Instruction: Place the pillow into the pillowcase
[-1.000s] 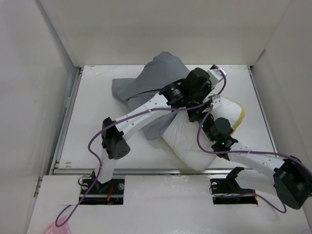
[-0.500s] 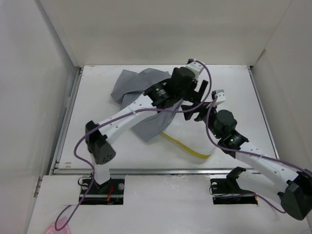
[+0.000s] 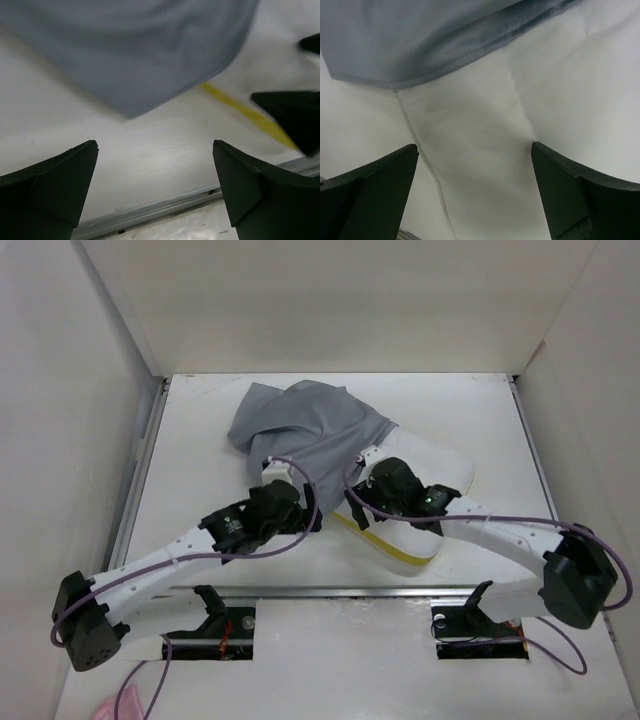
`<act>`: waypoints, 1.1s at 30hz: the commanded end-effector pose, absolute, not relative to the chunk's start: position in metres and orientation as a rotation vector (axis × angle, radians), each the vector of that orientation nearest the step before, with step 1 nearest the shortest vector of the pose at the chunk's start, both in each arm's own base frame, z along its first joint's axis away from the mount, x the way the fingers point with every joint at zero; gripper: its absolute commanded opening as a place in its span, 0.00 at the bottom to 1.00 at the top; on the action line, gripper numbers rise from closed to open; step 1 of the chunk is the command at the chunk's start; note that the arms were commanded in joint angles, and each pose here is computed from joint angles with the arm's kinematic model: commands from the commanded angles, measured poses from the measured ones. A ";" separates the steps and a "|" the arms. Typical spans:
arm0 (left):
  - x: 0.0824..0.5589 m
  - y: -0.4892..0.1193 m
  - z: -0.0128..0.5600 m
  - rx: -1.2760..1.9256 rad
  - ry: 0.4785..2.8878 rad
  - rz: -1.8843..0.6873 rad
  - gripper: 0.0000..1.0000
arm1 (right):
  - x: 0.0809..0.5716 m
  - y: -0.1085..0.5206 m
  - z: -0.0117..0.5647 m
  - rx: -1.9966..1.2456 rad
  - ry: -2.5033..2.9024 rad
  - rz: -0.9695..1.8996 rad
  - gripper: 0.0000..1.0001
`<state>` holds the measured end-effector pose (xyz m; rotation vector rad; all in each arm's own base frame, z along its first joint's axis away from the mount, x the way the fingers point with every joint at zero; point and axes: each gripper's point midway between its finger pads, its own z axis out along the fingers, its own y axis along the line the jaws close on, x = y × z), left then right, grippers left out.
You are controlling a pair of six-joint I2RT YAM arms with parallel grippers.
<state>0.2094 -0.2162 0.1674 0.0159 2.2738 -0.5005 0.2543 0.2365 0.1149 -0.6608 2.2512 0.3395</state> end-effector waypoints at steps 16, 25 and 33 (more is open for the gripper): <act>0.286 -0.210 0.049 -0.184 2.405 -0.217 0.96 | 0.305 0.264 0.107 -0.578 2.230 0.180 0.33; 0.314 -0.244 0.080 -0.035 2.373 -0.240 0.00 | 0.316 0.302 0.135 -0.514 2.084 0.409 0.00; 0.217 -0.317 0.207 0.333 2.207 -0.682 0.00 | 0.360 0.301 0.322 0.013 1.467 0.708 0.00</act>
